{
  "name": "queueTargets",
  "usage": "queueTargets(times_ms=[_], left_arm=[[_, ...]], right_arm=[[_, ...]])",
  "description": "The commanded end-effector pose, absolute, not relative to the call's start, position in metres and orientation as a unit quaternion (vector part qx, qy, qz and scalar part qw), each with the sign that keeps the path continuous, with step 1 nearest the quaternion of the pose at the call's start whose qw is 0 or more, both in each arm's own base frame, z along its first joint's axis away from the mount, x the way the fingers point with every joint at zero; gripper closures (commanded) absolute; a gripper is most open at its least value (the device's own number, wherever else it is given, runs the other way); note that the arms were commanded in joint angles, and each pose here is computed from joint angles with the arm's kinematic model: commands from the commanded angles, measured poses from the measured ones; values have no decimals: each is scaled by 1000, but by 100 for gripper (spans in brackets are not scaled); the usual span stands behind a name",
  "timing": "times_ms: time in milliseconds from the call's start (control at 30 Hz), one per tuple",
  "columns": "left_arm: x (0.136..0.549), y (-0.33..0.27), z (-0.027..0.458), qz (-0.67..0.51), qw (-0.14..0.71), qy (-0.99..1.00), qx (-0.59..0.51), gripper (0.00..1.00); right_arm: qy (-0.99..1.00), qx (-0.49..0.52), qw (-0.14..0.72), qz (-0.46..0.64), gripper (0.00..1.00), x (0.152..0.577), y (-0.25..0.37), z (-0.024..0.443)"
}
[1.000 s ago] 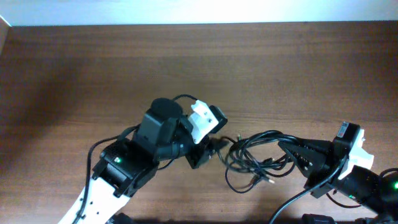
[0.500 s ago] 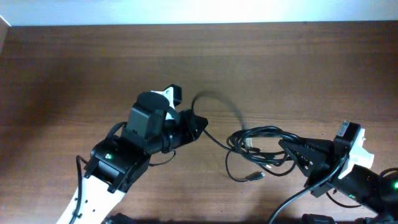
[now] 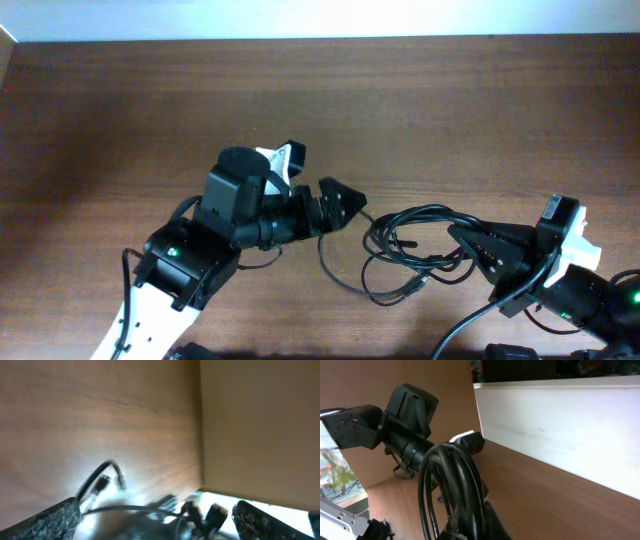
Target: Untangle cables
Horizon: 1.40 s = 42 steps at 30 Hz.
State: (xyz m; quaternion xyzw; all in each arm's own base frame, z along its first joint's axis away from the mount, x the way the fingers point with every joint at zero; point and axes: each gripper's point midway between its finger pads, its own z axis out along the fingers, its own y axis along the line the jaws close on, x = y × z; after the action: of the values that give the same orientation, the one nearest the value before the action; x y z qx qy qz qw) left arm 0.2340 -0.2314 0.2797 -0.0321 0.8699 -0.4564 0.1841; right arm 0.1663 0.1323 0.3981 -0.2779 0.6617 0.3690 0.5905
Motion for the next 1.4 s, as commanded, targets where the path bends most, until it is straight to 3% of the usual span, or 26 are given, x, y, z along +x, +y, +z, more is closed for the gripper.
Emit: queueTargets(times_ms=[0, 233, 467, 700, 967, 1033, 1100, 1133, 1233, 1300, 1333, 1367], left_arm=[[225, -225, 304, -420, 307, 841, 150, 1], [184, -214, 345, -361, 448, 725, 378, 1], [161, -224, 352, -379, 456, 658, 464, 1], [150, -243, 366, -443, 442, 598, 501, 1], [151, -274, 349, -479, 393, 582, 527, 1], [153, -279, 348, -480, 392, 578, 530, 21], [155, -281, 348, -480, 395, 576, 531, 86], [156, -281, 349, -480, 397, 575, 531, 100], [156, -281, 350, -479, 400, 573, 532, 100], [160, -281, 350, -477, 399, 588, 517, 100], [165, -279, 350, -471, 402, 602, 504, 100], [173, -276, 351, -459, 411, 622, 484, 100]], right_arm=[[668, -256, 595, 366, 96, 170, 128, 402], [687, -201, 571, 402, 96, 172, 126, 402], [655, -243, 515, 497, 96, 140, 147, 420], [651, -256, 506, 505, 96, 134, 149, 419], [650, -258, 504, 507, 96, 133, 150, 419], [650, -258, 504, 507, 96, 133, 150, 419], [650, -258, 504, 507, 96, 133, 150, 419], [650, -258, 503, 507, 96, 133, 150, 419], [651, -257, 503, 507, 96, 133, 150, 418], [649, -262, 506, 504, 75, 133, 150, 418], [646, -270, 512, 497, 58, 133, 150, 418], [642, -281, 522, 487, 1, 134, 150, 417]])
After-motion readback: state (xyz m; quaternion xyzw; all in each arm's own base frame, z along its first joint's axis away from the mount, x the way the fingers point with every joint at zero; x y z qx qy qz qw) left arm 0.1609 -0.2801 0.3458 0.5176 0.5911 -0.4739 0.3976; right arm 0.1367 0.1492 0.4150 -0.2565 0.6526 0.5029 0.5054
